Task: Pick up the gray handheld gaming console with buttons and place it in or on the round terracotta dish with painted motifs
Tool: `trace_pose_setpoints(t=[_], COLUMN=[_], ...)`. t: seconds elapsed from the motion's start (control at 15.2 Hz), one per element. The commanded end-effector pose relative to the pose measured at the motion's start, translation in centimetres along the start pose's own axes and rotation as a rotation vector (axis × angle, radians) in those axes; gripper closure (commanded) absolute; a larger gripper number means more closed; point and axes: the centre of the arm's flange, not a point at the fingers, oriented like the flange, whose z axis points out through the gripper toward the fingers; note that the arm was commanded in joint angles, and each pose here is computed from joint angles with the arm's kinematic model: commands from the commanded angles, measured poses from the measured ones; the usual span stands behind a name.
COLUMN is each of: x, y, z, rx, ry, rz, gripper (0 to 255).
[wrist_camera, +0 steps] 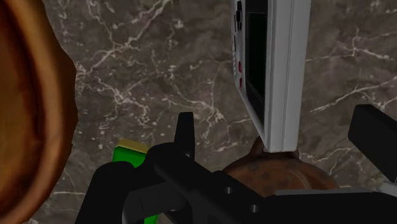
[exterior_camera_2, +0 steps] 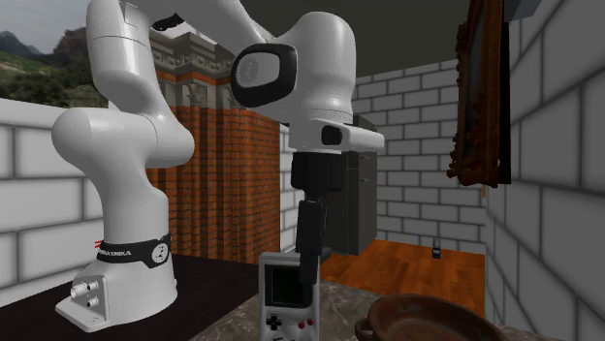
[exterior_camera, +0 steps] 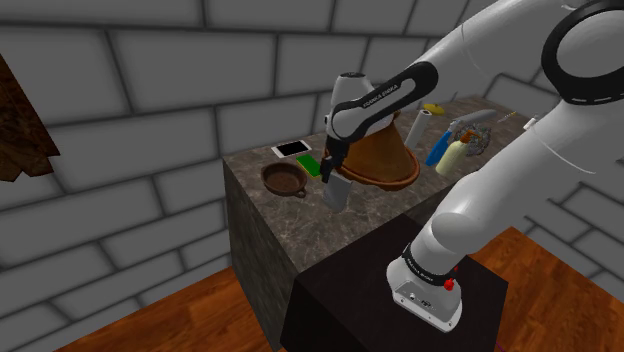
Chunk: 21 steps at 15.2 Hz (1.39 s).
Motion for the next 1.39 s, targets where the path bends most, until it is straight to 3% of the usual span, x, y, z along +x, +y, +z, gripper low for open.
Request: trace_pose_setpoints(t=[0.0, 0.59, 0.66, 1.32], x=[0.04, 0.04, 0.04, 0.01], y=[-0.07, -0.07, -0.07, -0.08], z=[1.18, 2.02, 2.01, 1.49], rx=[0.0, 0.0, 0.0, 0.0], ry=[0.001, 0.001, 0.001, 0.001], rz=[0.0, 0.0, 0.0, 0.0], gripper=[0, 0, 255, 255])
